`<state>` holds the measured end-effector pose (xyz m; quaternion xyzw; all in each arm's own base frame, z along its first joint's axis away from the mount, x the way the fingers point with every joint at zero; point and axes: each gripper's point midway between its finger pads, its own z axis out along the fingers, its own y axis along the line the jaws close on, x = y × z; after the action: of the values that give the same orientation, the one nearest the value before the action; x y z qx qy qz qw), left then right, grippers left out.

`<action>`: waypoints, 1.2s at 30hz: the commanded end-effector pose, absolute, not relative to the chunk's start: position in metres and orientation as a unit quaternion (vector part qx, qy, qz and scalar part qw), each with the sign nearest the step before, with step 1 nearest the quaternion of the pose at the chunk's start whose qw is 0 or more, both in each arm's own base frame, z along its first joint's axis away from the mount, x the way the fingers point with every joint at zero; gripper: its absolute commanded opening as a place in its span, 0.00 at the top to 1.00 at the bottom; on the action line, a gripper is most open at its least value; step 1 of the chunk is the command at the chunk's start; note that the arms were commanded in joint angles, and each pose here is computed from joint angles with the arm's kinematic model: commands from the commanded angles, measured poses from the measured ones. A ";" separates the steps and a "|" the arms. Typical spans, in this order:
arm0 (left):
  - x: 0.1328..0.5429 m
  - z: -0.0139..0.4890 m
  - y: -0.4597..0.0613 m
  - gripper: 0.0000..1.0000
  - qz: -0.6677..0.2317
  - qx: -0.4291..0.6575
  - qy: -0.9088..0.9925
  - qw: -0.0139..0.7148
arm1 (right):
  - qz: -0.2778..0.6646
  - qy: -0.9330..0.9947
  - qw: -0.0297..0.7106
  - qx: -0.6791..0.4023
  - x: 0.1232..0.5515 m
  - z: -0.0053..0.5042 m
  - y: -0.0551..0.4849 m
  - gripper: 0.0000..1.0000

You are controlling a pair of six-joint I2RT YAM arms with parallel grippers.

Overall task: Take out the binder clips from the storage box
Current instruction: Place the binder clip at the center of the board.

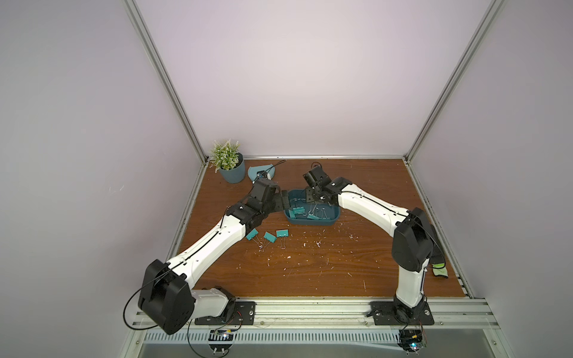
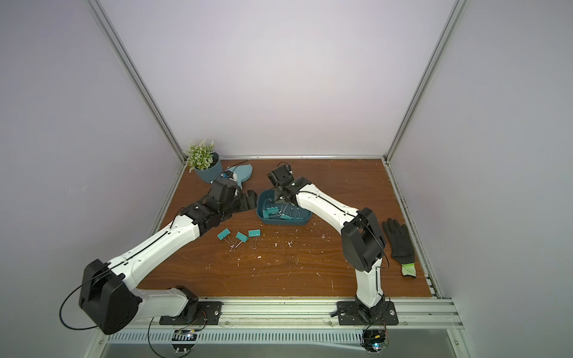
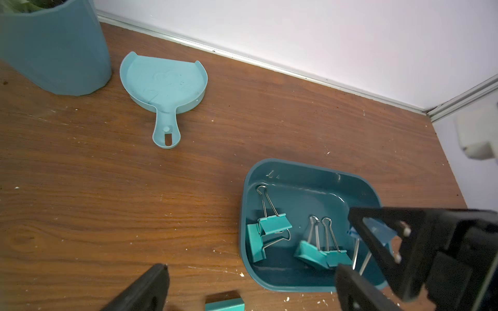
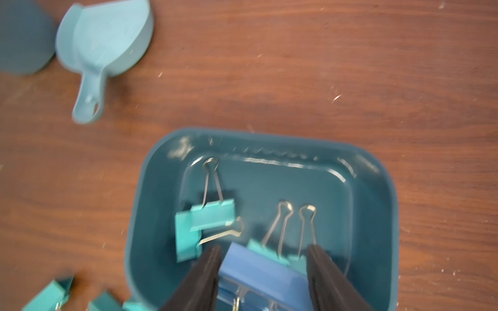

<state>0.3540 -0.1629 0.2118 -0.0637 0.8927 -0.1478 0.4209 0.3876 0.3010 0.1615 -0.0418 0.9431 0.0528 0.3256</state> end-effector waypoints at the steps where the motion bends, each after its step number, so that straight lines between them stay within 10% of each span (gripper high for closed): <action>1: 0.346 0.218 -0.146 0.00 -0.134 -0.083 0.887 0.433 | 0.056 0.935 0.342 -0.078 0.362 0.173 0.311 0.47; 14: 0.309 0.233 -0.117 0.00 -0.138 -0.112 0.872 0.456 | 0.116 0.931 0.304 -0.165 0.285 0.116 0.362 0.46; 36: 0.293 0.228 -0.107 0.00 -0.141 -0.127 0.872 0.450 | 0.079 0.948 0.274 -0.140 0.301 0.060 0.386 0.33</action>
<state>0.2945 -0.1143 0.2330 -0.1169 0.8700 -0.1536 0.4537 0.2948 0.3853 0.0487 -0.1581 0.9483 0.0777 0.2642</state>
